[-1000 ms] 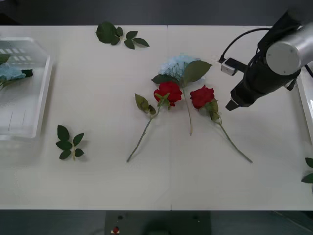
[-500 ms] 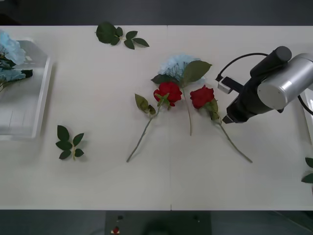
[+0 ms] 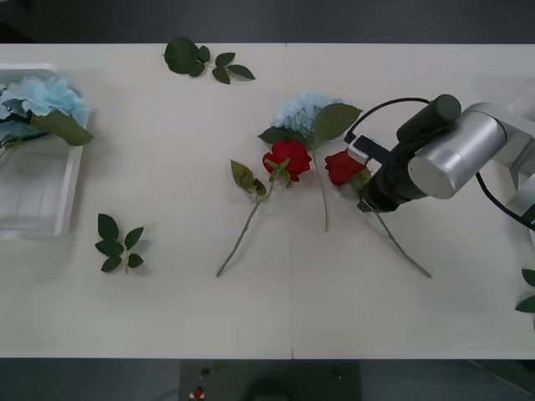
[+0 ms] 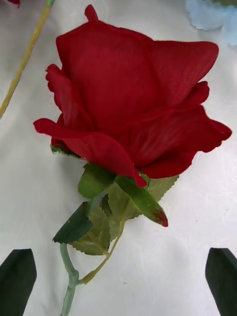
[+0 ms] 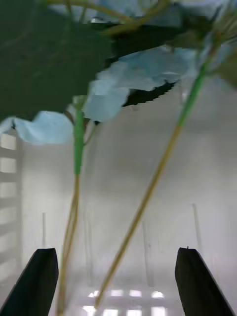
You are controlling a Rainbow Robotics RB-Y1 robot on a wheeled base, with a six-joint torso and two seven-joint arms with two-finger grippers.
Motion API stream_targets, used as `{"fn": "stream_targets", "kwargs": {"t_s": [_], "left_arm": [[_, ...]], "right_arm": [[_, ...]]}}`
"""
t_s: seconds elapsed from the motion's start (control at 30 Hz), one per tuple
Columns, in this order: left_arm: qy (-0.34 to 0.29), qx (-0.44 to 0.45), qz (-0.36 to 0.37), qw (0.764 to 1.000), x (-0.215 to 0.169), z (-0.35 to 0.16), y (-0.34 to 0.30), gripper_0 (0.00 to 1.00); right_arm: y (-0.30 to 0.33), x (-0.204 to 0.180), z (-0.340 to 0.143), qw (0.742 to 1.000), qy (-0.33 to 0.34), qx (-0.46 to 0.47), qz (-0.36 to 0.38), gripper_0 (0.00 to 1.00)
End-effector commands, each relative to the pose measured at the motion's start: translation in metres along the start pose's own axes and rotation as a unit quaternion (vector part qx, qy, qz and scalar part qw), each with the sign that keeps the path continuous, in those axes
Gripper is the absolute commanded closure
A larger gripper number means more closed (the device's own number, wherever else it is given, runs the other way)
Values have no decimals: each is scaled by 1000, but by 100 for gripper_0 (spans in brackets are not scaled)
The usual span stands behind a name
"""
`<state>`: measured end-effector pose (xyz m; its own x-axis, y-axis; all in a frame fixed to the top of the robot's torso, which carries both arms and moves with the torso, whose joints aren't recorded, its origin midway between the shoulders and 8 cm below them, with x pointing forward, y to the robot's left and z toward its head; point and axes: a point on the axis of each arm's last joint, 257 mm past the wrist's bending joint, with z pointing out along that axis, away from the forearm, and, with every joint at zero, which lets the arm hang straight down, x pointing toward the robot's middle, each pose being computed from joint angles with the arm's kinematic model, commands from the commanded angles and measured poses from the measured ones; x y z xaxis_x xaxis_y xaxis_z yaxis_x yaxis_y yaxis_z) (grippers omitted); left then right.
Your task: Put the red flowers into the right box and the blue flowers into the left box
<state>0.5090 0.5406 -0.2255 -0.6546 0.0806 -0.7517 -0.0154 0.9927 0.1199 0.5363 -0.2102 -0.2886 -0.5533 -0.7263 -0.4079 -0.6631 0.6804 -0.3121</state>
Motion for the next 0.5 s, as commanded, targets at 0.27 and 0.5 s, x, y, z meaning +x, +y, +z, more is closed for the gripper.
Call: {"fn": "stream_targets", "kwargs": {"t_s": [0.27,0.5], "left_arm": [[-13,120,-16,993,-59,-93,-23,22],[-38,212,13,976,-96,-130,-107,22]], "right_arm": [[2,14,21,1000,9,15,15,0],[3,11,25,1000,4,15,19,13]]}}
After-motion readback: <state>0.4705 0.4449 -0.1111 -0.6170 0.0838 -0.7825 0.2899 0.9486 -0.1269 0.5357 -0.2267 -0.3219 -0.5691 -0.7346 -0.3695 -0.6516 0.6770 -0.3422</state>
